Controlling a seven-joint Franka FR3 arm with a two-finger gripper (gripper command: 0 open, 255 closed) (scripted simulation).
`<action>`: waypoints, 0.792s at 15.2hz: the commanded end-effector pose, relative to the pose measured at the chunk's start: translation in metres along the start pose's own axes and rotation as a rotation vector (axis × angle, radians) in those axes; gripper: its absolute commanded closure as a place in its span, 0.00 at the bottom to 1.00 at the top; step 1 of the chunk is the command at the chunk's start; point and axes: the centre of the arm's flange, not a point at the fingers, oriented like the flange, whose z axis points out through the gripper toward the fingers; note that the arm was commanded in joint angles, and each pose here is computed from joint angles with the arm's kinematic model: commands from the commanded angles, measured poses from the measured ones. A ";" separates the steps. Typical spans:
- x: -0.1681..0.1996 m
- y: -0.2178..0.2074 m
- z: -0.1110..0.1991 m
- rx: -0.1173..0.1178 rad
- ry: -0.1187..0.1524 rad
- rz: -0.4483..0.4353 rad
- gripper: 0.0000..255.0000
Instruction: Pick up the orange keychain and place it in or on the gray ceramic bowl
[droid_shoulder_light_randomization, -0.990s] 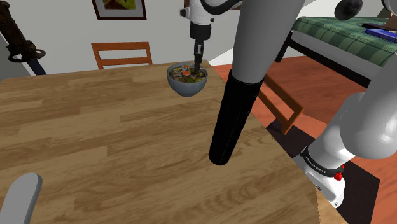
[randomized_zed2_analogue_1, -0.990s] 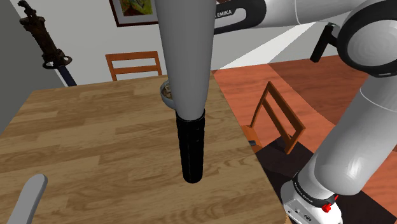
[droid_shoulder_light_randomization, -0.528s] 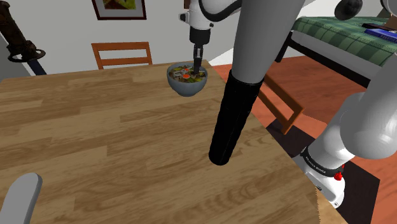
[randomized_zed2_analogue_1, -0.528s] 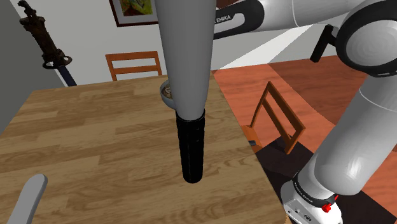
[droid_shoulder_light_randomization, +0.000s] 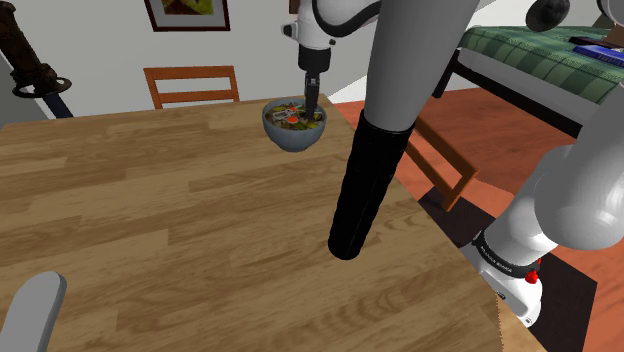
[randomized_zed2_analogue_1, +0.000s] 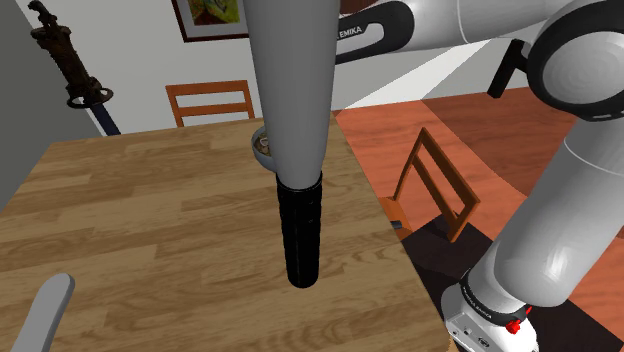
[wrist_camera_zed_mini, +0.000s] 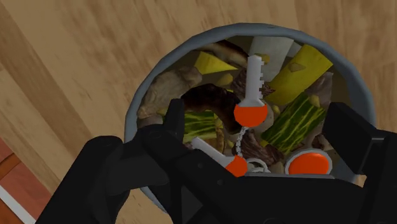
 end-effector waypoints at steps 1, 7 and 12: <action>0.001 0.000 0.000 0.000 0.000 0.000 0.00; 0.001 0.000 -0.050 0.000 0.000 0.000 0.00; 0.001 0.000 -0.050 0.000 0.000 0.000 0.00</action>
